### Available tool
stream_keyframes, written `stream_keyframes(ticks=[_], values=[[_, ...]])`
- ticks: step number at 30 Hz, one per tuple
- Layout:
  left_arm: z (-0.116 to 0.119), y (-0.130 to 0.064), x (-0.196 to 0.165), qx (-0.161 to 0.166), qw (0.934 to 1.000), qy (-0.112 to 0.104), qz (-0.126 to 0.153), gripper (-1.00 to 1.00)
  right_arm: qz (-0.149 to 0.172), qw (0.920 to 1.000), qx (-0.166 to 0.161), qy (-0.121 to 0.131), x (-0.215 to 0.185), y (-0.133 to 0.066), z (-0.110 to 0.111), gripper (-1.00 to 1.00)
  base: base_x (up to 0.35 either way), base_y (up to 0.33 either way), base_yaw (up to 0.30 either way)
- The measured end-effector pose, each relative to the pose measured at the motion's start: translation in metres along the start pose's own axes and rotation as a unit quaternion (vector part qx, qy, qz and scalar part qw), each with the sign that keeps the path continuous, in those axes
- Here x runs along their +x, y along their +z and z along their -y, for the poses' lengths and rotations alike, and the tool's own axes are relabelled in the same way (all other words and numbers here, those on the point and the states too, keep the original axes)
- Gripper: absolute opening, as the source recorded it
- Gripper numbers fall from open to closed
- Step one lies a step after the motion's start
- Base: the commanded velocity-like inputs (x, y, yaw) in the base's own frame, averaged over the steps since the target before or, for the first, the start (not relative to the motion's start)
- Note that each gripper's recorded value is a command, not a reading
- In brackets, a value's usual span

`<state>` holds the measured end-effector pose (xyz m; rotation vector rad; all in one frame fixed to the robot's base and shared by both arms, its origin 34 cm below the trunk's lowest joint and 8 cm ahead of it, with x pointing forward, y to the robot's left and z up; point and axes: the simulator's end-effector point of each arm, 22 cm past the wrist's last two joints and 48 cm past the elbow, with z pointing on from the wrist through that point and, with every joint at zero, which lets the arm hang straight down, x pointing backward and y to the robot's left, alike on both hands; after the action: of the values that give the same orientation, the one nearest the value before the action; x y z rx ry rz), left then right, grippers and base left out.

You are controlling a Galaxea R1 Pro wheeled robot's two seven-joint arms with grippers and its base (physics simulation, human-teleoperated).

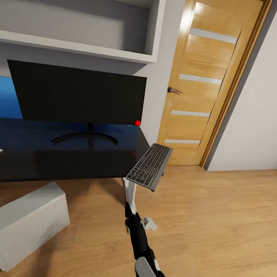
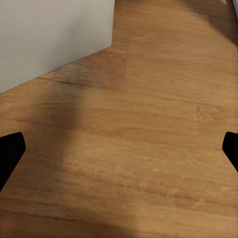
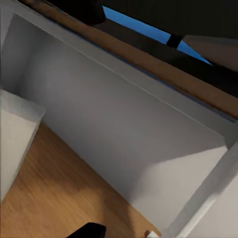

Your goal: In the bedroom, organize the workspace by keeping the computer under the desk, ensuring the monitor is on the desk, placing the keyboard on the desk next to the monitor, placing the mouse on the desk next to the keyboard, moving the folder from the swivel chair onto the desk next to the mouse, stacking the notebook on top of the folder with the pen on top of the notebook, and positioning the swivel chair next to the desk.

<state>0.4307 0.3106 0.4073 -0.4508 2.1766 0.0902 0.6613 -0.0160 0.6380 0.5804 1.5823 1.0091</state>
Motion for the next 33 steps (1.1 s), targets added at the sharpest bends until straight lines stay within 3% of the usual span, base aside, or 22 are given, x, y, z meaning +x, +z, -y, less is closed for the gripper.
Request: stream_keyframes(ticks=[2,5,6,11,19,33], values=[[0.000,0.000,0.001,0.000,1.0000,0.000,-0.001,1.00,-0.004,0.9998,-0.012,0.012,0.004,0.001,-0.014,1.00,0.000,0.000,0.000],[0.000,0.000,0.001,0.000,1.0000,0.001,-0.001,1.00,-0.002,0.9977,-0.042,0.053,0.005,0.004,-0.050,1.00,0.000,0.000,0.000],[0.000,0.000,0.001,0.000,1.0000,0.001,-0.001,1.00,0.003,0.9946,-0.054,0.089,0.001,0.006,-0.069,1.00,0.000,0.000,0.000],[0.000,0.000,0.002,0.000,1.0000,0.001,-0.001,1.00,0.018,0.9879,-0.060,0.142,-0.013,0.009,-0.091,1.00,0.000,0.000,0.000],[0.010,-0.002,0.006,0.013,0.9999,0.008,-0.005,1.00,0.028,0.9858,-0.060,0.154,-0.023,0.011,-0.101,1.00,0.000,0.000,0.000],[0.013,-0.002,0.007,0.018,0.9998,0.010,-0.007,1.00,0.034,0.9872,-0.056,0.145,-0.030,0.011,-0.092,1.00,0.000,0.000,0.000]])
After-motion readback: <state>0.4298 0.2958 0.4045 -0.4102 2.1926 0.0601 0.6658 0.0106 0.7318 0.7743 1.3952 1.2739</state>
